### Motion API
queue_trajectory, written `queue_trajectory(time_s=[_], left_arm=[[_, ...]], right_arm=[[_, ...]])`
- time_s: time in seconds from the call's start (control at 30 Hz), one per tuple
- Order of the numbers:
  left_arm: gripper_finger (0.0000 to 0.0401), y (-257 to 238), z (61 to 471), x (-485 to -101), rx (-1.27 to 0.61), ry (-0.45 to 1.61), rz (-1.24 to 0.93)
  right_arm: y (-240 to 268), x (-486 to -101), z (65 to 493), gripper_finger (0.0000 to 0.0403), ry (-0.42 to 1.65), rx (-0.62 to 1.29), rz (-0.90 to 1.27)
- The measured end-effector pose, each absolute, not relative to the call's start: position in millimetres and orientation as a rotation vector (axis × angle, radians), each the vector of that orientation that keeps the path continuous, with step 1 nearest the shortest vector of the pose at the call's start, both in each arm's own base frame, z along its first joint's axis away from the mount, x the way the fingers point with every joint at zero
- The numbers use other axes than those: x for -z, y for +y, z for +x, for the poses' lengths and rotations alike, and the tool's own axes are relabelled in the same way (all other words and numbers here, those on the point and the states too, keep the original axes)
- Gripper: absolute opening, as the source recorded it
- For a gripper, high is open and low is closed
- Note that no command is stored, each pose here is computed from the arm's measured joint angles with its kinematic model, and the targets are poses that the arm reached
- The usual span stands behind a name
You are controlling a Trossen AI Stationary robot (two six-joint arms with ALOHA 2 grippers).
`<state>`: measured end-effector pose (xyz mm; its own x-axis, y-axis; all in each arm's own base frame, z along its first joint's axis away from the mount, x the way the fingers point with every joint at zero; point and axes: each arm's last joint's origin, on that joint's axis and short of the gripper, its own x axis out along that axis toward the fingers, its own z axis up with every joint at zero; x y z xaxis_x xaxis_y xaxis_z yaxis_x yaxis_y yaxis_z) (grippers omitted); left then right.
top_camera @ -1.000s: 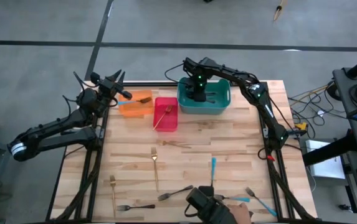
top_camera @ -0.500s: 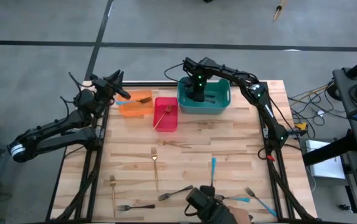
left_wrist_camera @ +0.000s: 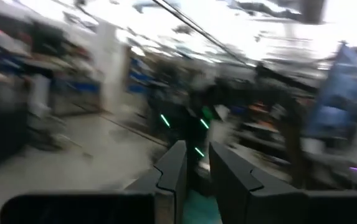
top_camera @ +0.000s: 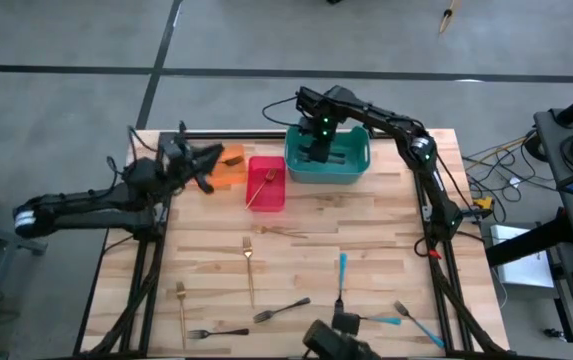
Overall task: Sort silverware by color (type)
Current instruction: Put the gold fork into the red bin
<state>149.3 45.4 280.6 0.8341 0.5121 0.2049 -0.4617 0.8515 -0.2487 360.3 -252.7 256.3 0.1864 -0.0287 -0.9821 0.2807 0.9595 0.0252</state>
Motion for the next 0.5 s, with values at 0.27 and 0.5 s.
queue_trajectory(time_s=[0.27, 0.5], left_arm=[[0.0052, 10, 163, -255, -0.320, -0.030, -0.438], [0.0052, -21, 162, -236, -0.227, 0.166, -0.539]], right_arm=[[-174, -333, 365, 0.0063, 1.173, 0.242, 0.154], [-84, -374, 374, 0.0035, 1.004, 0.220, 0.015]])
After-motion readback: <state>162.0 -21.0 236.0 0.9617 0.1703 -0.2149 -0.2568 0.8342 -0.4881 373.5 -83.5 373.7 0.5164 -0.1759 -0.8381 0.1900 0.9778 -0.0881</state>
